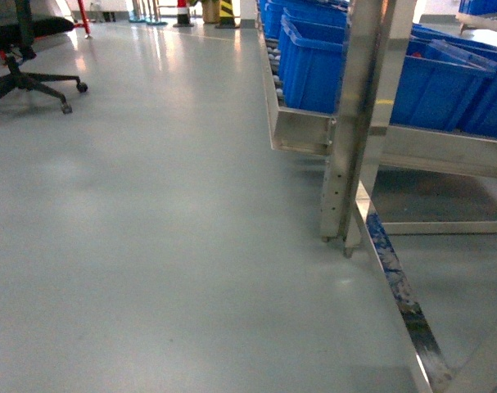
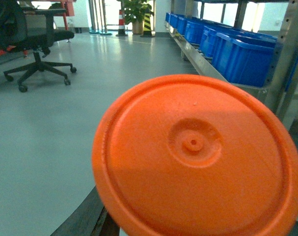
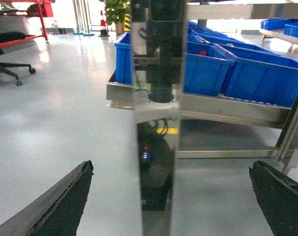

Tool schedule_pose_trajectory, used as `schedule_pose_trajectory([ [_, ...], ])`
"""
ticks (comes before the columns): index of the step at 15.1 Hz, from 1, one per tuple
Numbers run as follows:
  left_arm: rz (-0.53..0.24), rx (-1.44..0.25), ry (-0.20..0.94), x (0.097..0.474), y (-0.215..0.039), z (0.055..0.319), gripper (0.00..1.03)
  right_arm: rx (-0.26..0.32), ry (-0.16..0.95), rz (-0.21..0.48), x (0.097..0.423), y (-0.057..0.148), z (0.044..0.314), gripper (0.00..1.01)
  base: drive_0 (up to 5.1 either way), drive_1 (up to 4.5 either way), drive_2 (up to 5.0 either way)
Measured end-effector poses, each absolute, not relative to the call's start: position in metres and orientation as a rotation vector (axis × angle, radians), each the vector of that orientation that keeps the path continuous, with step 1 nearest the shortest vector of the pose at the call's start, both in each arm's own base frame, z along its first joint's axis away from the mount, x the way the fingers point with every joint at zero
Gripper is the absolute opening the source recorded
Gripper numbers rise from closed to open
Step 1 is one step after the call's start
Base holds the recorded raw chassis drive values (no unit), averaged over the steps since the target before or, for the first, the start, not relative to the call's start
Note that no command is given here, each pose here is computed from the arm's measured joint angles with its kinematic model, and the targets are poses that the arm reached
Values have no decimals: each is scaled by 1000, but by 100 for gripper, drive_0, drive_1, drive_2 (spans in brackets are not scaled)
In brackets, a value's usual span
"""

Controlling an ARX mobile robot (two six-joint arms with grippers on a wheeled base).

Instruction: Pick capacitor and pack into box

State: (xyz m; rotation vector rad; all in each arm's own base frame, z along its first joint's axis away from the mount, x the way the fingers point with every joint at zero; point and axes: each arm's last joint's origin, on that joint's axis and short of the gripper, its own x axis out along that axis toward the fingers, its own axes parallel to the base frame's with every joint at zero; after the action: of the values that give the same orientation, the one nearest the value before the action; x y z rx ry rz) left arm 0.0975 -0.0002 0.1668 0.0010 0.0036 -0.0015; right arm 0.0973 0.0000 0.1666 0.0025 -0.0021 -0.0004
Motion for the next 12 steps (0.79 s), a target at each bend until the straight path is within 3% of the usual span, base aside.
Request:
schedule_pose_trajectory([
  [12, -2, 1, 3, 98, 0, 167, 44, 2, -2, 0, 97, 0, 167, 98, -499, 242, 242],
])
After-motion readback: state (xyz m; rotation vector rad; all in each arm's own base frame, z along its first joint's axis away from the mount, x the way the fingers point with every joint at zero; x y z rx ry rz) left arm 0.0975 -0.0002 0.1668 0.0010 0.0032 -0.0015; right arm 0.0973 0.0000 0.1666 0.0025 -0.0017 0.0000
